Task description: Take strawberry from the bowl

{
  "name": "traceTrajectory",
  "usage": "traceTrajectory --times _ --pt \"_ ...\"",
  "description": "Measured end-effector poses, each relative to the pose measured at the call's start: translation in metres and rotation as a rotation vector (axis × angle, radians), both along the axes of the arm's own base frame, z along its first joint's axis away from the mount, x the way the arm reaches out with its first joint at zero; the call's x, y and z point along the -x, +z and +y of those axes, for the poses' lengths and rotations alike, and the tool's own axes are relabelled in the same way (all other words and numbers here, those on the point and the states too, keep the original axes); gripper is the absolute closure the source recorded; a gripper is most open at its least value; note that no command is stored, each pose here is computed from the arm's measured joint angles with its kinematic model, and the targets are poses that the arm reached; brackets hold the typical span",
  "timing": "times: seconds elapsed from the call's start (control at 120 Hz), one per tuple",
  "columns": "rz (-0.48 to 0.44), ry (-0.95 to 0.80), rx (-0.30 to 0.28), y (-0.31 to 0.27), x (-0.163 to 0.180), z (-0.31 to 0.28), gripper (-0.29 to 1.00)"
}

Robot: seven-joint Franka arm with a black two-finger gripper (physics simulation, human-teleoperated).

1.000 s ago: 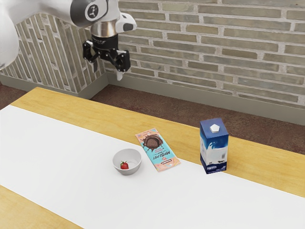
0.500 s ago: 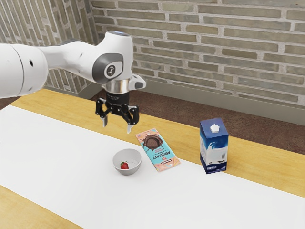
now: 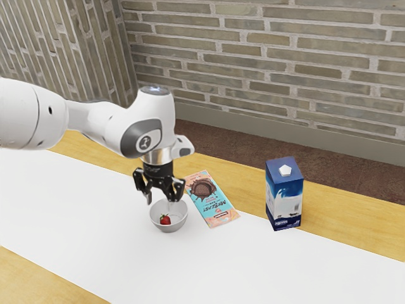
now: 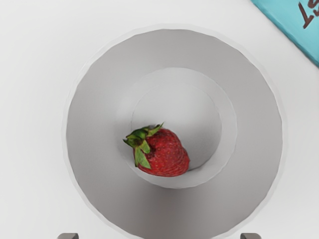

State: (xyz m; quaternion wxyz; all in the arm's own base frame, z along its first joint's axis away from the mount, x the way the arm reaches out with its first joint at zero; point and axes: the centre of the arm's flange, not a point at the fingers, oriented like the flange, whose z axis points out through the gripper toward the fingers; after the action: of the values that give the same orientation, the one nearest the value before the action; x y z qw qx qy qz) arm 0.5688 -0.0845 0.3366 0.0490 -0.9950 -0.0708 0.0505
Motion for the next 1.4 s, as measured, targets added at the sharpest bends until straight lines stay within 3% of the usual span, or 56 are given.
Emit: traceTrajectory --times 0.583,0.917,1.4 --pt "-0.009 -0.066 -0.002 -0.048 -0.004 0.001 0.40" --pt "-0.026 -0.042 0.058 -0.061 -0.009 0.008 0.41" --pt "-0.033 -0.067 0.086 -0.075 -0.018 0.014 0.45"
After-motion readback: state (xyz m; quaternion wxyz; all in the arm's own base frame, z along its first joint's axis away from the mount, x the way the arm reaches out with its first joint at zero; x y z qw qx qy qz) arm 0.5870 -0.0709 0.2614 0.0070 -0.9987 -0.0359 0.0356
